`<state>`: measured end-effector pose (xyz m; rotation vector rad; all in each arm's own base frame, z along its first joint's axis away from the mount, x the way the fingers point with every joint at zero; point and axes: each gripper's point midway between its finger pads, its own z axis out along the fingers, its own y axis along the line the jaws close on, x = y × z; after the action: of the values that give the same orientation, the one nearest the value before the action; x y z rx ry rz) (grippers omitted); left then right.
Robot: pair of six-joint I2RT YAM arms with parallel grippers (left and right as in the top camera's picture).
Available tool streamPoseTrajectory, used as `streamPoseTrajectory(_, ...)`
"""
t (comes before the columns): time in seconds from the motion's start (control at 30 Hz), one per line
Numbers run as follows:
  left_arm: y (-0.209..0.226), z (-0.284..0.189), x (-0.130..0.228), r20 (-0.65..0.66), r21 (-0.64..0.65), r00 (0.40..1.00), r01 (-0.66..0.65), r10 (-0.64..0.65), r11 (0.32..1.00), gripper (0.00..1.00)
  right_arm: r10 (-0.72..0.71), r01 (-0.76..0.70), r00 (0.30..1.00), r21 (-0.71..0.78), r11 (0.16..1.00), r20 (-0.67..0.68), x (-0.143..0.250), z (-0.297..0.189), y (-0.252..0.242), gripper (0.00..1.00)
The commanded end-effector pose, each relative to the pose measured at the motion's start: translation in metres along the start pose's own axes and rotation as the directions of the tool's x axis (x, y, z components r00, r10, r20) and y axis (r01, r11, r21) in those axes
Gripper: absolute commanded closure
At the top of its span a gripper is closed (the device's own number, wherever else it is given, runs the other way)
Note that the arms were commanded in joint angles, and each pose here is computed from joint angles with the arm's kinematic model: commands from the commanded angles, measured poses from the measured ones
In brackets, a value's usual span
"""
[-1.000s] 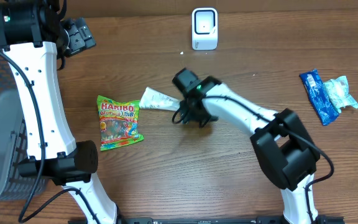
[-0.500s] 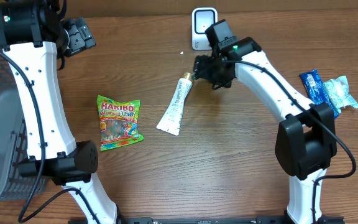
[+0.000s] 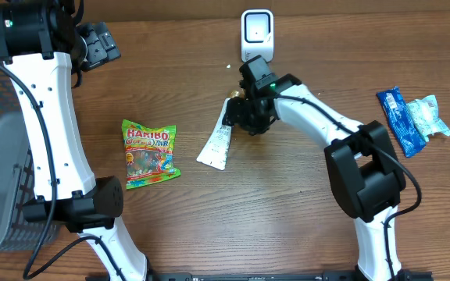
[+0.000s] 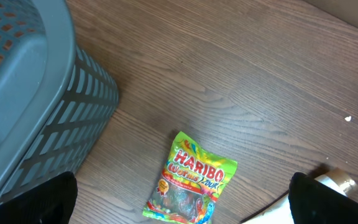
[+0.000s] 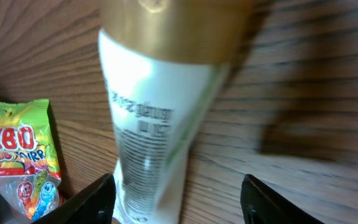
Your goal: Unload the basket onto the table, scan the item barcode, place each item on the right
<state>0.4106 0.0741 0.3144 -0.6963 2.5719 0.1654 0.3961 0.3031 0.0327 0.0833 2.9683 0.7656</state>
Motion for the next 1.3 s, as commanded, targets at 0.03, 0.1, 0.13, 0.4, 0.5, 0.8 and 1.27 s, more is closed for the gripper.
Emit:
streamPoseTrajectory(0.03, 0.001, -0.007, -0.001, 0.015, 0.013, 1.000, -0.008, 0.008, 1.000, 0.00, 0.082, -0.081, 0.997, 0.091, 0.993, -0.007, 0.015, 0.032, -0.011, 0.55)
streamPoseTrajectory(0.1, 0.001, -0.007, -0.001, 0.014, 0.013, 1.000, -0.008, 0.008, 1.000, 0.00, 0.079, -0.077, 0.997, 0.112, 0.991, -0.012, 0.019, 0.039, -0.014, 0.68)
streamPoseTrajectory(0.13, 0.001, -0.007, -0.001, 0.015, 0.013, 1.000, -0.008, 0.008, 1.000, 0.00, 0.080, -0.077, 0.997, 0.114, 0.990, -0.014, 0.020, 0.039, -0.015, 0.78)
streamPoseTrajectory(0.4, 0.001, -0.007, -0.001, 0.015, 0.013, 1.000, -0.008, 0.008, 1.000, 0.00, 0.051, -0.049, 0.998, 0.085, 0.995, -0.033, 0.004, 0.012, -0.029, 0.96)
streamPoseTrajectory(0.5, 0.001, -0.007, -0.001, 0.015, 0.013, 1.000, -0.008, 0.008, 1.000, 0.00, -0.098, 0.097, 0.994, -0.026, 0.995, -0.040, -0.004, -0.015, -0.018, 0.96)
streamPoseTrajectory(0.8, 0.001, -0.007, -0.001, 0.015, 0.013, 1.000, -0.008, 0.008, 1.000, 0.00, -0.530, 0.537, 0.843, -0.142, 0.831, 0.090, 0.005, -0.117, 0.018, 0.96)
streamPoseTrajectory(1.27, 0.001, -0.007, -0.001, 0.015, 0.013, 1.000, -0.008, 0.008, 1.000, 0.00, -0.596, 0.671, 0.737, -0.453, 0.587, 0.320, 0.062, -0.238, 0.107, 0.96)
